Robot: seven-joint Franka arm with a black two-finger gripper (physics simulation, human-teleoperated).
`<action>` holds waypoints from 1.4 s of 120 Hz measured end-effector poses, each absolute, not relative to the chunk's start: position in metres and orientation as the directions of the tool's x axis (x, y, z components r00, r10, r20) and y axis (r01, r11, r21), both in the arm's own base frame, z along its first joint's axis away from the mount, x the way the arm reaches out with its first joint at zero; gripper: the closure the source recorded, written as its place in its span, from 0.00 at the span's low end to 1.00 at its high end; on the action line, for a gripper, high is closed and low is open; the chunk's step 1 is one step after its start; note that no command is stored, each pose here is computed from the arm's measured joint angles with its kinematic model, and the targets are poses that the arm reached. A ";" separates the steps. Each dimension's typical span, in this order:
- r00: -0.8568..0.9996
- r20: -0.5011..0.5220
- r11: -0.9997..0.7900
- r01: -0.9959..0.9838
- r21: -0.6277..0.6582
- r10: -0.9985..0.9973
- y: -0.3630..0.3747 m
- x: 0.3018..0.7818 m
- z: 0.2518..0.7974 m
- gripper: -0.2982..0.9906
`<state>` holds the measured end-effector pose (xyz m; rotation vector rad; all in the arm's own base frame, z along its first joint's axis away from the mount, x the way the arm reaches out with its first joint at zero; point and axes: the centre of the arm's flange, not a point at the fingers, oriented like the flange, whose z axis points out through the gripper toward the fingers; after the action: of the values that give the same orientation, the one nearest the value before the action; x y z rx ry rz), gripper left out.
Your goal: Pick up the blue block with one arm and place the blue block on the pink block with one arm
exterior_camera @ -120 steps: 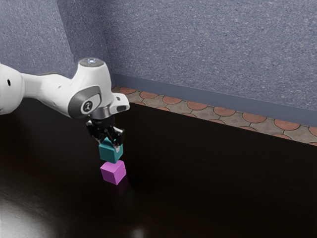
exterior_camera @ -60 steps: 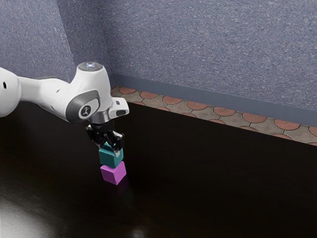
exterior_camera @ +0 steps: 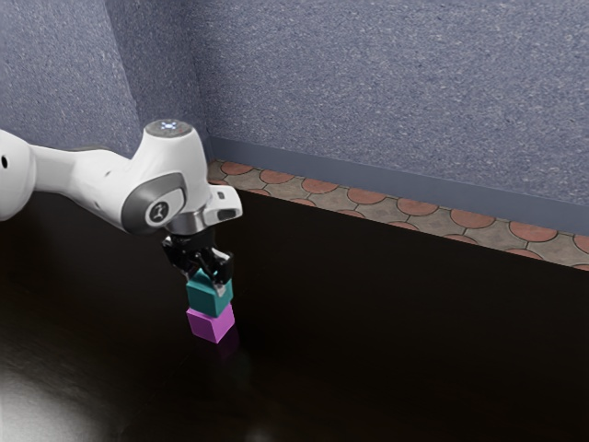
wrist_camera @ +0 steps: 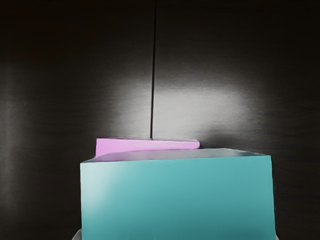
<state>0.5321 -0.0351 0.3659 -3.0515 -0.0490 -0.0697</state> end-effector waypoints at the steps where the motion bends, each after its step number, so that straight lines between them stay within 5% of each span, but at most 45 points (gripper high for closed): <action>1: 0.998 0.047 -0.995 0.034 -0.088 0.030 -0.035 0.532 0.366 0.61; 39: 0.998 0.053 -0.994 0.046 -0.099 0.040 -0.019 0.527 0.366 0.61; 104: 0.998 0.068 -0.998 0.007 -0.070 0.003 -0.017 0.527 0.376 0.30; 168: 0.992 0.109 -0.997 -0.062 -0.037 -0.065 -0.048 0.547 0.425 0.25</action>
<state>0.5467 -0.0475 0.4249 -3.1017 0.0990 -0.1721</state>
